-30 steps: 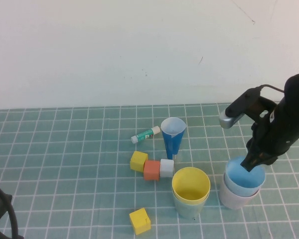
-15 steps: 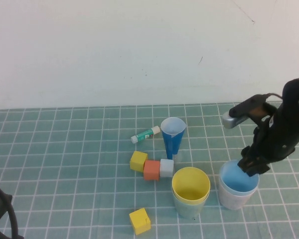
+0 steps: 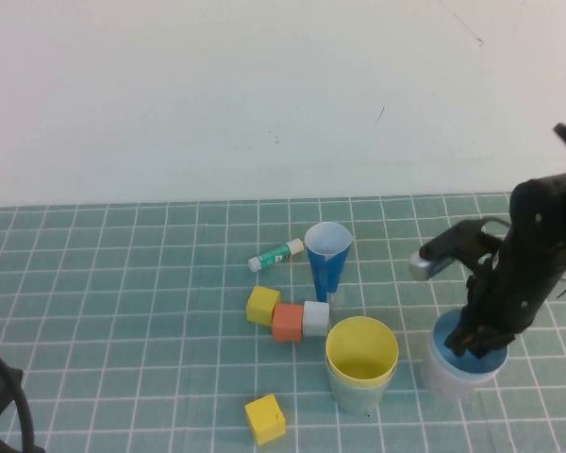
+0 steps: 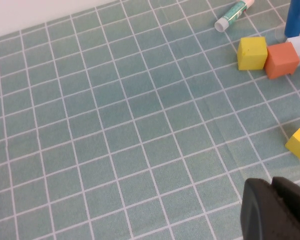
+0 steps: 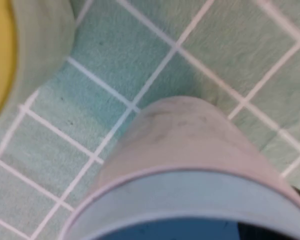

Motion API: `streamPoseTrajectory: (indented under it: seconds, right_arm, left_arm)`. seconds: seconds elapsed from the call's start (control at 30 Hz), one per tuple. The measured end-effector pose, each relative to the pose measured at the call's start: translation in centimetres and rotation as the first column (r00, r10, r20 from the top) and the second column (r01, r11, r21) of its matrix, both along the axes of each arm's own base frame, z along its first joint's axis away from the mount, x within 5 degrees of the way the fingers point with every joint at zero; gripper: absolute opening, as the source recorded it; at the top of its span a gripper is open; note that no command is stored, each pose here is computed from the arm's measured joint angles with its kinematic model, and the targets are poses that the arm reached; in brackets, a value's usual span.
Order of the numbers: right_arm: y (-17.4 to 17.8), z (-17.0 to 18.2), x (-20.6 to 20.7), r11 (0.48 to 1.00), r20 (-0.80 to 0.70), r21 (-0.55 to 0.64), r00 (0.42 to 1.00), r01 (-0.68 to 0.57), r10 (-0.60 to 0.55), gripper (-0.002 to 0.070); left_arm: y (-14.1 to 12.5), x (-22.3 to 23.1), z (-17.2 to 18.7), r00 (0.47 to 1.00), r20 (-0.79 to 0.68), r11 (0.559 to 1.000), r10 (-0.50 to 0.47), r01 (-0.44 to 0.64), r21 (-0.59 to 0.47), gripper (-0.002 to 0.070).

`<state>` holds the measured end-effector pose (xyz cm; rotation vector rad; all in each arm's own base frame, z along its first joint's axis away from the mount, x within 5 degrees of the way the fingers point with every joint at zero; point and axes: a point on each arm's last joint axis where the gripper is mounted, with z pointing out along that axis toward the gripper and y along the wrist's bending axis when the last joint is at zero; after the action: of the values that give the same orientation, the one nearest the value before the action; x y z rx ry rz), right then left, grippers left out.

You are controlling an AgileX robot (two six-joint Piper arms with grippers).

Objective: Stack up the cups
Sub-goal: Pick up the pink cup, then place the pink cup on the yellow cup

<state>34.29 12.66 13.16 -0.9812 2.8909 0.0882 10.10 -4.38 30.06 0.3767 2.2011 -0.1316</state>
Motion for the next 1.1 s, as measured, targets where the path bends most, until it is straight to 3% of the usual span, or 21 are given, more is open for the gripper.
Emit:
streamPoseTrajectory:
  seconds: [0.3, 0.5, 0.77, 1.1]
  right_arm:
    - [-0.7, 12.4, -3.4, 0.995, 0.229, 0.069, 0.972, -0.076, 0.058, 0.0043]
    - [2.0, 16.2, -5.4, 0.975, 0.289, 0.081, 0.941, -0.209, 0.178, 0.0043]
    - [6.8, 14.5, -3.8, 0.95, 0.23, 0.087, 0.934, -0.301, 0.275, 0.0043]
    - [8.5, 10.0, -1.4, 0.953, 0.084, 0.062, 0.953, -0.297, 0.292, 0.0043]
  left_arm:
    - [0.1, -0.1, -0.2, 1.0, -0.018, 1.0, 0.009, -0.009, 0.013, -0.0001]
    - [0.2, -0.2, -0.3, 0.999, -0.034, 1.0, 0.017, -0.016, 0.024, -0.0001]
    - [0.5, -0.3, -0.5, 0.997, -0.067, 0.998, 0.034, -0.031, 0.048, -0.0001]
    - [0.9, -0.7, -1.0, 0.99, -0.124, 0.994, 0.066, -0.055, 0.091, -0.0001]
